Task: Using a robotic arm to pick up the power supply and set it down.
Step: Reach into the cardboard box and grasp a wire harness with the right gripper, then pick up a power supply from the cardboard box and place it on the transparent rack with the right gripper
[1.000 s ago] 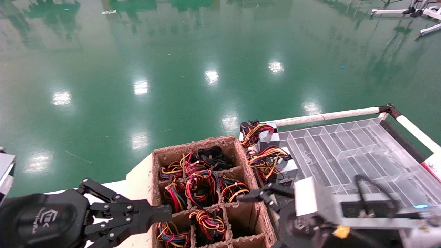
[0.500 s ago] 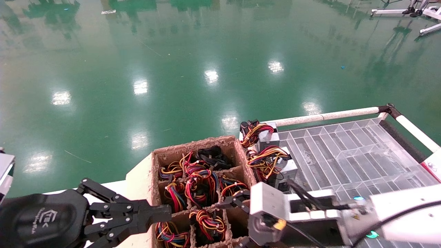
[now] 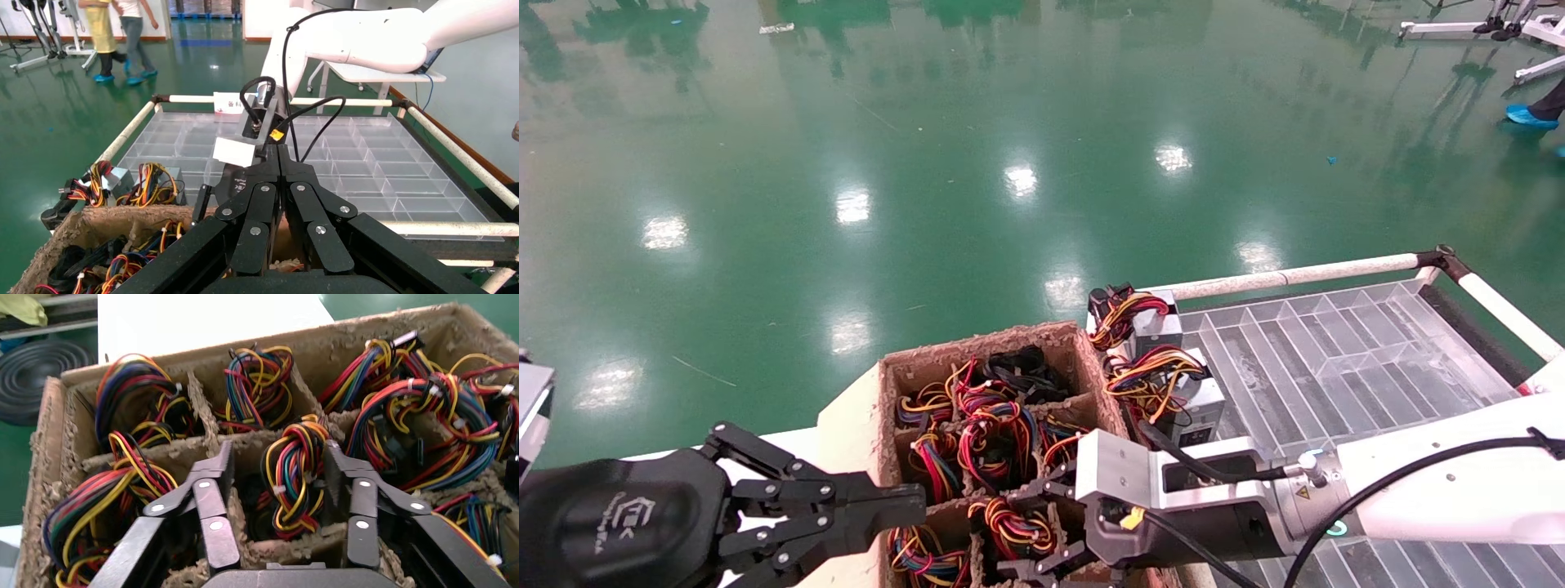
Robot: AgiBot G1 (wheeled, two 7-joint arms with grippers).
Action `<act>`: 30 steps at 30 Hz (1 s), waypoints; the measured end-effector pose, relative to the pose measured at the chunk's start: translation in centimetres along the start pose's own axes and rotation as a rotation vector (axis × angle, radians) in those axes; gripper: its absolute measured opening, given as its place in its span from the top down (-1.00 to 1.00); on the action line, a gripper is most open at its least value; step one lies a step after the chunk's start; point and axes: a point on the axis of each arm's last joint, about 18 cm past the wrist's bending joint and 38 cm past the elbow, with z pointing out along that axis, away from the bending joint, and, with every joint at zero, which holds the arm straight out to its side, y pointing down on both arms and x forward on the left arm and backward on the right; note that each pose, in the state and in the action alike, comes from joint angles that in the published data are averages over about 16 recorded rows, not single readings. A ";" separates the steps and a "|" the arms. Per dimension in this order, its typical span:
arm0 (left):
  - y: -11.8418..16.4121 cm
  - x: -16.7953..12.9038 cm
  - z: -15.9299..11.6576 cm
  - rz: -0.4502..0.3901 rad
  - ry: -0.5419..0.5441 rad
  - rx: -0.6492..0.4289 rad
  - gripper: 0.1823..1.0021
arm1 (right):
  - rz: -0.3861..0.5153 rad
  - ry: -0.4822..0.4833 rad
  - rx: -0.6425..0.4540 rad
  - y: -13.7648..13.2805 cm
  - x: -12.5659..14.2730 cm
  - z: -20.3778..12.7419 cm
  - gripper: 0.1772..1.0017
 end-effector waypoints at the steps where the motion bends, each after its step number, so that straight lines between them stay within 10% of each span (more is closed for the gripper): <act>1: 0.0 0.0 0.0 0.000 0.000 0.000 0.95 | 0.000 0.001 -0.004 0.1 0.0 0.0 -0.14; 15: 0.0 0.0 0.0 0.000 0.000 0.000 0.65 | 0.018 0.018 -0.022 0.7 0.2 -1.0 0.61; 30: 0.0 0.0 0.0 0.000 0.000 0.000 -0.18 | -0.010 0.128 0.196 -4.6 1.6 -7.5 0.87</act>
